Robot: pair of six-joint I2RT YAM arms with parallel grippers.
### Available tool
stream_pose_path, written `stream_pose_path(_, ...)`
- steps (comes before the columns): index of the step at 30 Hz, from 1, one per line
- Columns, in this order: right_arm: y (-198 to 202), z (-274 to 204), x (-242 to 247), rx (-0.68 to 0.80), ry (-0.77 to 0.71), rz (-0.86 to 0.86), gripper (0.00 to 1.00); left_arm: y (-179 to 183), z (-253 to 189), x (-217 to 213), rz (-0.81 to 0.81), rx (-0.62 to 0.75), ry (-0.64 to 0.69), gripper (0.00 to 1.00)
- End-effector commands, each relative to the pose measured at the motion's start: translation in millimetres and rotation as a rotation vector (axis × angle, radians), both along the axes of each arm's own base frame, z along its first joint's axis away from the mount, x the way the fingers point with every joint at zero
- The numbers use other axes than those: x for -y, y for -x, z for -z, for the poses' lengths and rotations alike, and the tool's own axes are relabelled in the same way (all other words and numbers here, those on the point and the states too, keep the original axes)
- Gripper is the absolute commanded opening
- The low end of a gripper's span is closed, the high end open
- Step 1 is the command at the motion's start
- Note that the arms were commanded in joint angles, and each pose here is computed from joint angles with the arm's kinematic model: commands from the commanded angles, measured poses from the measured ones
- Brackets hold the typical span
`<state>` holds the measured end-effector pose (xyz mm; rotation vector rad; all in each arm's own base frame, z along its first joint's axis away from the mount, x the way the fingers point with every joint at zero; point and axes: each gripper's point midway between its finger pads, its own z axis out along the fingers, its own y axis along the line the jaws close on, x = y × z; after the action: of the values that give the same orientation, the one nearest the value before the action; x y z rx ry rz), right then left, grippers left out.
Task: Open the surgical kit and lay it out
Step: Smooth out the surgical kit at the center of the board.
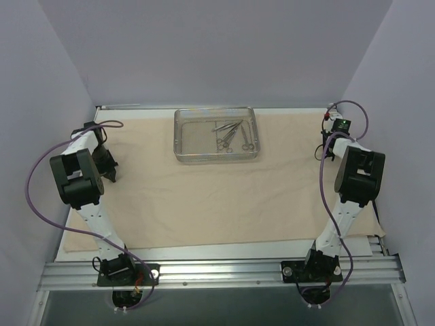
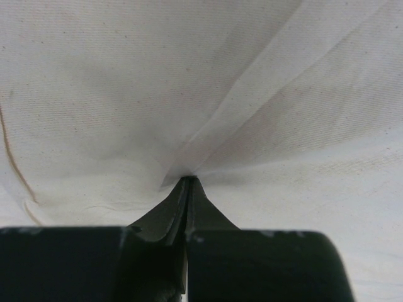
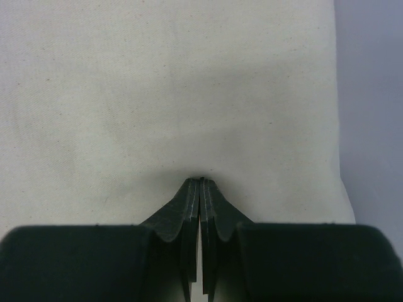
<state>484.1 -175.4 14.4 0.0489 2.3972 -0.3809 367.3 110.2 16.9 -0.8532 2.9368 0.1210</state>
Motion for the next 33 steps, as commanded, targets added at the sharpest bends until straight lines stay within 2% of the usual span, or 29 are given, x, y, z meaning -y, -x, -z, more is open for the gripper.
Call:
stream_pose_path(1, 24.2, 28.2, -5.6, -0.104, -0.049, 0.002, 0.00, -6.3, -2.0, -11.6, -0.001, 0.023, -0.032, 0.02)
stream_pose_path(7, 39.5, 9.7, -10.2, -0.091, -0.047, 0.013, 0.00, -5.5, -0.7, -11.6, -0.001, 0.017, -0.031, 0.02)
stream_pose_path(13, 72.9, 21.2, -7.1, -0.139, -0.044, 0.015, 0.00, -6.9, -2.2, -13.8, -0.004, 0.021, -0.039, 0.02)
stream_pose_path(17, 71.0, 24.8, -1.4, -0.120, -0.059, 0.027, 0.00, -8.5, -3.4, -13.7, -0.003, 0.027, -0.038, 0.02)
stream_pose_path(22, 52.2, 6.0, -1.3, -0.072, -0.066, 0.041, 0.00, -9.9, -13.0, -13.1, -0.007, 0.047, -0.042, 0.03)
stream_pose_path(25, 47.4, -8.8, 0.2, -0.062, -0.052, 0.049, 0.00, -13.5, -34.0, -13.1, -0.020, 0.101, -0.053, 0.13)
stream_pose_path(26, 47.6, -16.7, 1.0, -0.056, -0.045, 0.056, 0.00, -15.2, -49.2, -12.5, -0.025, 0.140, -0.059, 0.18)
stream_pose_path(27, 46.9, -23.2, 1.9, -0.046, -0.039, 0.065, 0.00, -15.0, -57.2, -11.4, -0.030, 0.155, -0.058, 0.30)
stream_pose_path(30, 39.2, -52.8, -0.5, 0.012, -0.022, 0.103, 0.00, -16.0, -84.7, -8.3, -0.035, 0.214, -0.056, 0.44)
stream_pose_path(33, 24.4, -84.1, -14.1, 0.053, 0.026, 0.094, 0.02, -15.0, -105.7, -6.6, -0.033, 0.262, -0.062, 0.52)
